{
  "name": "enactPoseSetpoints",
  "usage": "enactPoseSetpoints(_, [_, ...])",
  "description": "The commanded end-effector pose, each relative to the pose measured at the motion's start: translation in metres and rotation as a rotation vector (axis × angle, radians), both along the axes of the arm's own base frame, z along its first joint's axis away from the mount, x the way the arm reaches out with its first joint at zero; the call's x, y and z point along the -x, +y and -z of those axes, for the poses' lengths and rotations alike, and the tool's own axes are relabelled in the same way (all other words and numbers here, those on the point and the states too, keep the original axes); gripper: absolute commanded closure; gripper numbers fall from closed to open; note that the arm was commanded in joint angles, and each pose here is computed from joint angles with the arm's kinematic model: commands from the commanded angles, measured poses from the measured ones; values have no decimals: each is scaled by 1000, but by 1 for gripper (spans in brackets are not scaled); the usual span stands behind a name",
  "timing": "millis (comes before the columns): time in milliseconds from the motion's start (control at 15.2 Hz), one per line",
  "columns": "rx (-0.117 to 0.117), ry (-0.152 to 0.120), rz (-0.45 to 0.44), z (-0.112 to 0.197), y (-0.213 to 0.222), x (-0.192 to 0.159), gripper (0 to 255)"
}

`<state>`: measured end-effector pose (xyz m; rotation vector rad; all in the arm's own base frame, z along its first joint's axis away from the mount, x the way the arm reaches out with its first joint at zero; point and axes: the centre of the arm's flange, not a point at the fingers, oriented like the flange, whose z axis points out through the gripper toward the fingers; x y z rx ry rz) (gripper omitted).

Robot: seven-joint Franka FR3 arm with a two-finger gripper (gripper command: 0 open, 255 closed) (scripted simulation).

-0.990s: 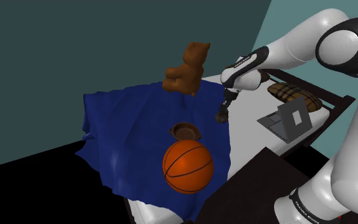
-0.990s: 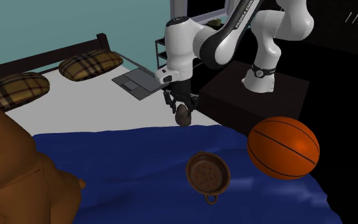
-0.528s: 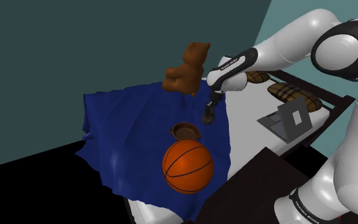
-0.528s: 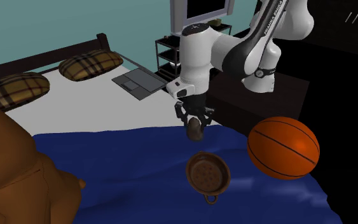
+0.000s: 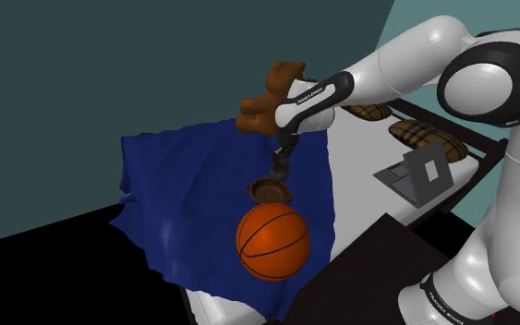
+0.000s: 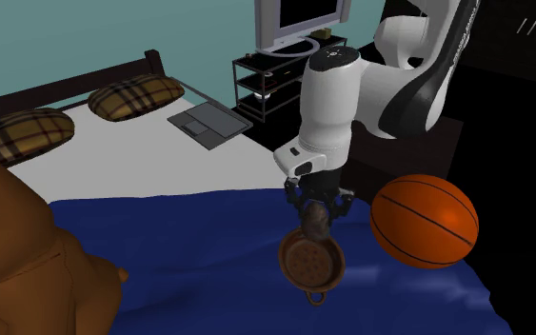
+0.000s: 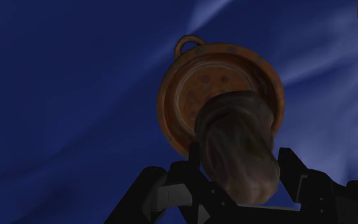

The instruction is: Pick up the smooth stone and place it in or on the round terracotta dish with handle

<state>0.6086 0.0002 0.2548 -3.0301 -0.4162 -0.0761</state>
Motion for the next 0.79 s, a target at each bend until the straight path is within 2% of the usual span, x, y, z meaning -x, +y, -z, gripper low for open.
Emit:
enactPoseSetpoints(0, [0, 0, 1, 4, 11, -4, 255])
enactPoseSetpoints(726, [0, 0, 1, 62, 11, -4, 255])
